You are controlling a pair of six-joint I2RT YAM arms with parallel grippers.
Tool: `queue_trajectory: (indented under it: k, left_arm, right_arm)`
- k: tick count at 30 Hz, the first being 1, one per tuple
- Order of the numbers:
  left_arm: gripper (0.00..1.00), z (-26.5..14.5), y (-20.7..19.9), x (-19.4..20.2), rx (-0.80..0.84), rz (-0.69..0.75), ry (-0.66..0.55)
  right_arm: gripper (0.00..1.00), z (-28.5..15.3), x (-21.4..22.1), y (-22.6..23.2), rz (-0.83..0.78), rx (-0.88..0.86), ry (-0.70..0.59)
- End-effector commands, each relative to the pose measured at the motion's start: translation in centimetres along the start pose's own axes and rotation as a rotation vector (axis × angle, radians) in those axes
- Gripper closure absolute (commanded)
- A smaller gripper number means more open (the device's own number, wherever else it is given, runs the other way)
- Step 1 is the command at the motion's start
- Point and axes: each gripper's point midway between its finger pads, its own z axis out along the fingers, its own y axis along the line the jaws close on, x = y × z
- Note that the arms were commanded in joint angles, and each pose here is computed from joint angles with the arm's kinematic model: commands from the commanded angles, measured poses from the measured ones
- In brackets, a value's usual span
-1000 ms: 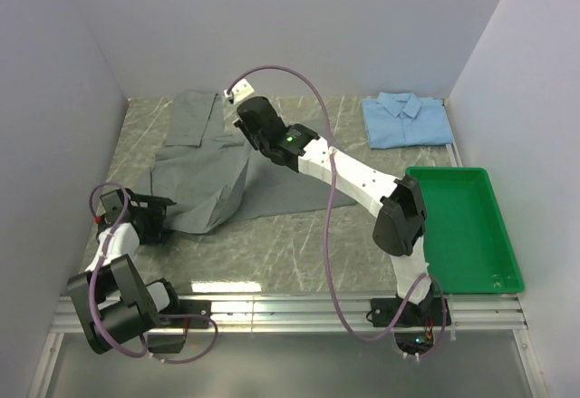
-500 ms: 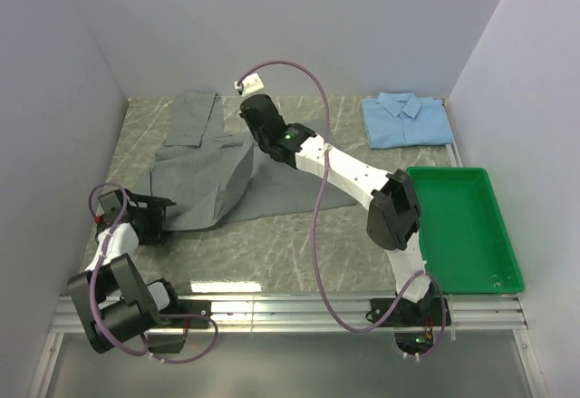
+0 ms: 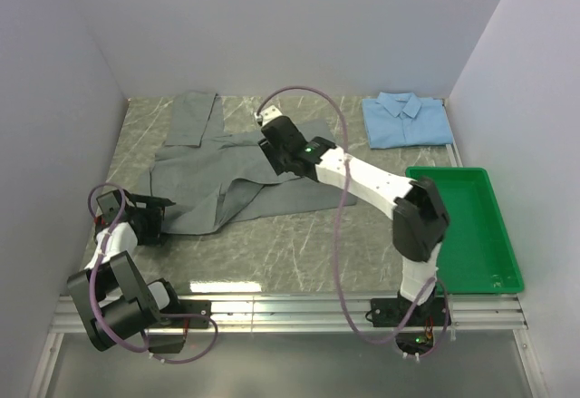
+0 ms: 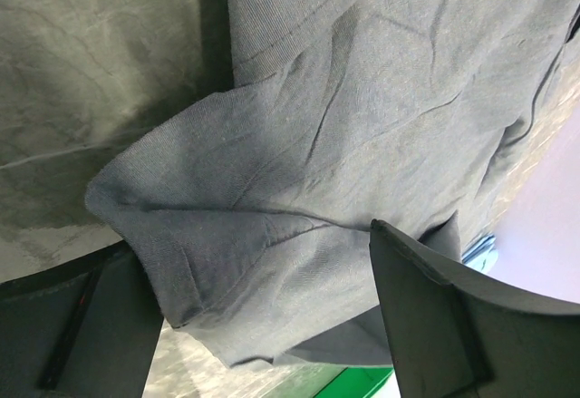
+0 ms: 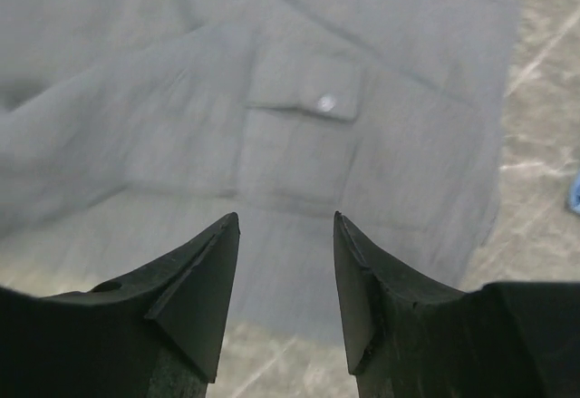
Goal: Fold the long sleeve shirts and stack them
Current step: Fold the shirt
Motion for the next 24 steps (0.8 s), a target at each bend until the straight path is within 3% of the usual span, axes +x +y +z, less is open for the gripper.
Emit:
queue_trajectory:
  k: [1, 7, 13, 16, 19, 24]
  left_arm:
    - [0.10, -0.4, 0.6, 0.0, -0.040, 0.037, 0.005]
    - [0.09, -1.2, -0.6, -0.2, 0.001, 0.056, -0.006]
    - [0.08, -2.0, -1.5, 0.1, 0.017, 0.074, 0.010]
    - [0.06, -2.9, -1.7, -0.7, 0.009, 0.111, -0.035]
    - [0.05, -3.3, -1.5, -1.7, -0.018, 0.131, -0.097]
    - [0.04, -3.6, -2.1, -1.1, 0.010, 0.133, -0.064]
  right_arm:
    - [0.47, -6.1, -3.4, 2.1, 0.060, -0.208, -0.143]
    - [0.45, -5.5, 1.2, 1.6, 0.209, -0.210, -0.077]
    - [0.43, -4.4, 5.4, -1.5, 0.586, -0.293, 0.014]
    - [0.43, -4.2, 6.9, -2.7, 0.676, -0.326, 0.018]
    - [0.43, -3.8, 8.0, -2.8, 0.687, -0.332, 0.032]
    - [0.43, -3.2, 8.4, -2.2, 0.712, -0.378, 0.045]
